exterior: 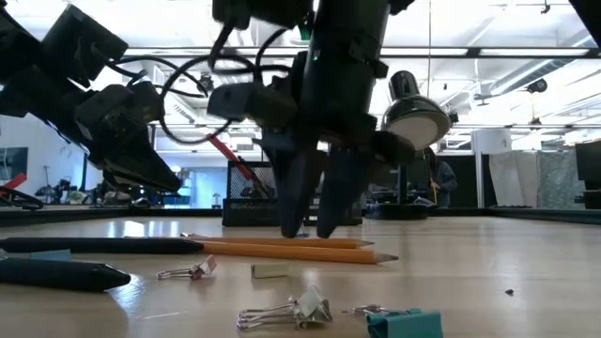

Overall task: Pick and place office supplies into organizer
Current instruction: Put the top blue clip into the black organizer

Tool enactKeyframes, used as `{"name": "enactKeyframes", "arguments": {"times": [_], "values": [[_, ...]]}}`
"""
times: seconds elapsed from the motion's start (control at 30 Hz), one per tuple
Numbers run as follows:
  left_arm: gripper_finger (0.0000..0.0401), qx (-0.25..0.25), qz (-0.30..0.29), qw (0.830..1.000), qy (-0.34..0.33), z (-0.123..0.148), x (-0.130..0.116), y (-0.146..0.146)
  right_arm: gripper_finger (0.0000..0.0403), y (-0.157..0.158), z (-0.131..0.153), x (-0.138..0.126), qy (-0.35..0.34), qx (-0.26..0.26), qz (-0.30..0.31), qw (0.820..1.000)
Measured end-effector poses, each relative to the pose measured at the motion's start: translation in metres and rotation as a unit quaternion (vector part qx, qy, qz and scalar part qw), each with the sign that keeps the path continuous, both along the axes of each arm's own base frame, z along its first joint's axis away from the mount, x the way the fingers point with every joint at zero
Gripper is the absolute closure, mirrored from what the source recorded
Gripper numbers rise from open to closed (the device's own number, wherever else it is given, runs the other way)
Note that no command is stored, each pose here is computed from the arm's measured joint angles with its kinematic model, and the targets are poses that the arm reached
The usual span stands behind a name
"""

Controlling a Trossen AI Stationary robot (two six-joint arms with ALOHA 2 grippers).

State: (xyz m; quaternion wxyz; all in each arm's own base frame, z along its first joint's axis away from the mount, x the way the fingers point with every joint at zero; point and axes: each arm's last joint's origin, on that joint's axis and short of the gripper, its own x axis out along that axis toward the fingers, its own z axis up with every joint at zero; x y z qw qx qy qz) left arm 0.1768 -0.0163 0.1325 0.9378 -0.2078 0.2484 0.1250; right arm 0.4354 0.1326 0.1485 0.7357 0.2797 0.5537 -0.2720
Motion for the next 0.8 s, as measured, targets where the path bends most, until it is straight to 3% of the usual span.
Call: {"name": "enactKeyframes", "arguments": {"times": [0.3,0.8], "values": [[0.0361,0.0,0.0,1.0,0.003,-0.0006,-0.0004,0.0,0.0243,0.0006,-0.0036,0.0088,-0.011,0.025,0.018,0.999],[0.0361,0.0,0.0,1.0,0.002,-0.0006,-0.0004,0.0,0.0352,-0.0037,-0.0072,0.0069,0.009,0.001,0.04,0.999]]}}
